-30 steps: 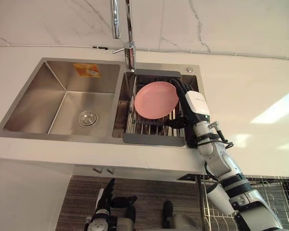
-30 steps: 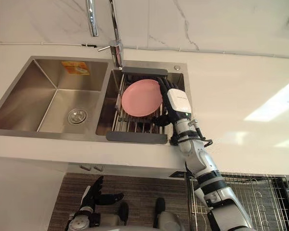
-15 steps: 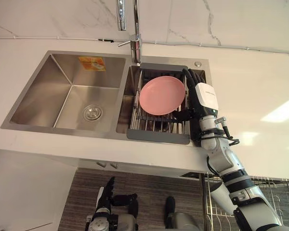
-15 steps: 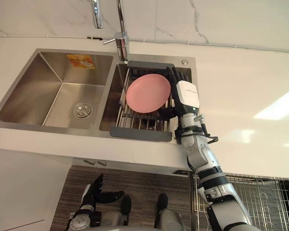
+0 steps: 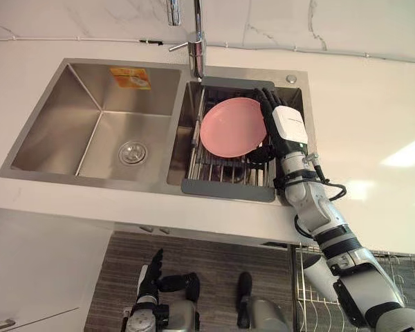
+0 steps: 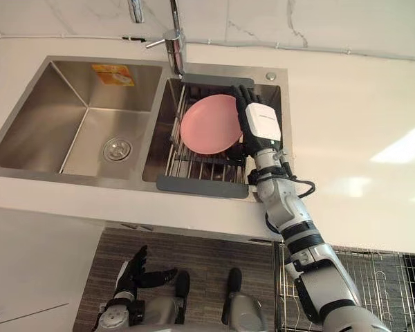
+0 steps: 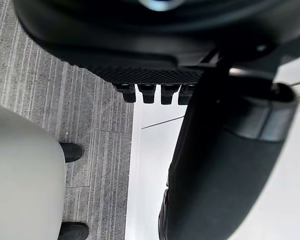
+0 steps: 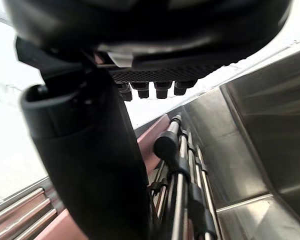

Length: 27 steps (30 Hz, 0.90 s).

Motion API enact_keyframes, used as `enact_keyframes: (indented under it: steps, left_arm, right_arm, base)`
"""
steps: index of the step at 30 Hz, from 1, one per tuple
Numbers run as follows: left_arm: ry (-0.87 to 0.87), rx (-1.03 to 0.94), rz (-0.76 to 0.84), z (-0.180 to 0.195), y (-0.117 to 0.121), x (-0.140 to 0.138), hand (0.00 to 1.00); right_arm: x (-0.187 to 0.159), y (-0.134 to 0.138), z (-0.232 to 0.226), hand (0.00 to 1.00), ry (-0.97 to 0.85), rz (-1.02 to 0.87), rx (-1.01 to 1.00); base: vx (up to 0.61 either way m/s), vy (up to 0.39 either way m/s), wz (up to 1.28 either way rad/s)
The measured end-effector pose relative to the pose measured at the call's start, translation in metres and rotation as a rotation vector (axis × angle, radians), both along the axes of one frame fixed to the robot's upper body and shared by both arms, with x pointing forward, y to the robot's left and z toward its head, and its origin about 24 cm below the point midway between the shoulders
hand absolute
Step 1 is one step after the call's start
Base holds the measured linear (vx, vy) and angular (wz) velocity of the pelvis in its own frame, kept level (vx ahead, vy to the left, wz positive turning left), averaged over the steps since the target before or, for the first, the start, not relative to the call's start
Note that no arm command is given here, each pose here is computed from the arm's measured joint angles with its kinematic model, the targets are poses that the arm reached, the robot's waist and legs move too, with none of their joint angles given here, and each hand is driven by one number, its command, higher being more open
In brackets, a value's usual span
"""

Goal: Walk over to the sink, pick up the cup, carry it to the dishwasher, place the cup inside the dishwasher, then close the dishwasher door

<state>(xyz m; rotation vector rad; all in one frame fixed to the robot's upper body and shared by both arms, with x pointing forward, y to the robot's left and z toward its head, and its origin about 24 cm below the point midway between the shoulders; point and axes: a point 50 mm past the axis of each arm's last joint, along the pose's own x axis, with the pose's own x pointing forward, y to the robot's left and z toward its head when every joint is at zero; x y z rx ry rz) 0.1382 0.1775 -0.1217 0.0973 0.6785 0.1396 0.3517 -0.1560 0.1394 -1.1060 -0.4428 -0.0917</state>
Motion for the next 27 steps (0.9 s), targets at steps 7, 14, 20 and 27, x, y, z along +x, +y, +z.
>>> enact_keyframes:
  steps: [7,14,20,27]
  left_arm:
    - [-0.008,0.002,-0.015,0.001,-0.001,0.004,1.00]
    - [-0.012,-0.011,-0.004,0.001,-0.002,0.005,1.00]
    - [-0.013,-0.015,-0.007,0.001,-0.004,0.006,1.00]
    - [-0.011,-0.017,-0.007,0.001,-0.004,0.006,1.00]
  right_arm:
    - [0.004,0.006,0.009,0.00,-0.015,0.035,-0.055]
    - [0.008,0.010,0.026,0.00,-0.061,0.067,-0.123]
    - [0.006,0.018,0.029,0.00,-0.083,0.109,-0.083]
    - [-0.003,0.015,0.015,0.00,-0.049,0.102,0.005]
  base:
    - [0.00,-0.002,0.02]
    - [0.01,0.000,0.02]
    - [0.00,0.000,0.00]
    - [-0.01,0.001,0.01]
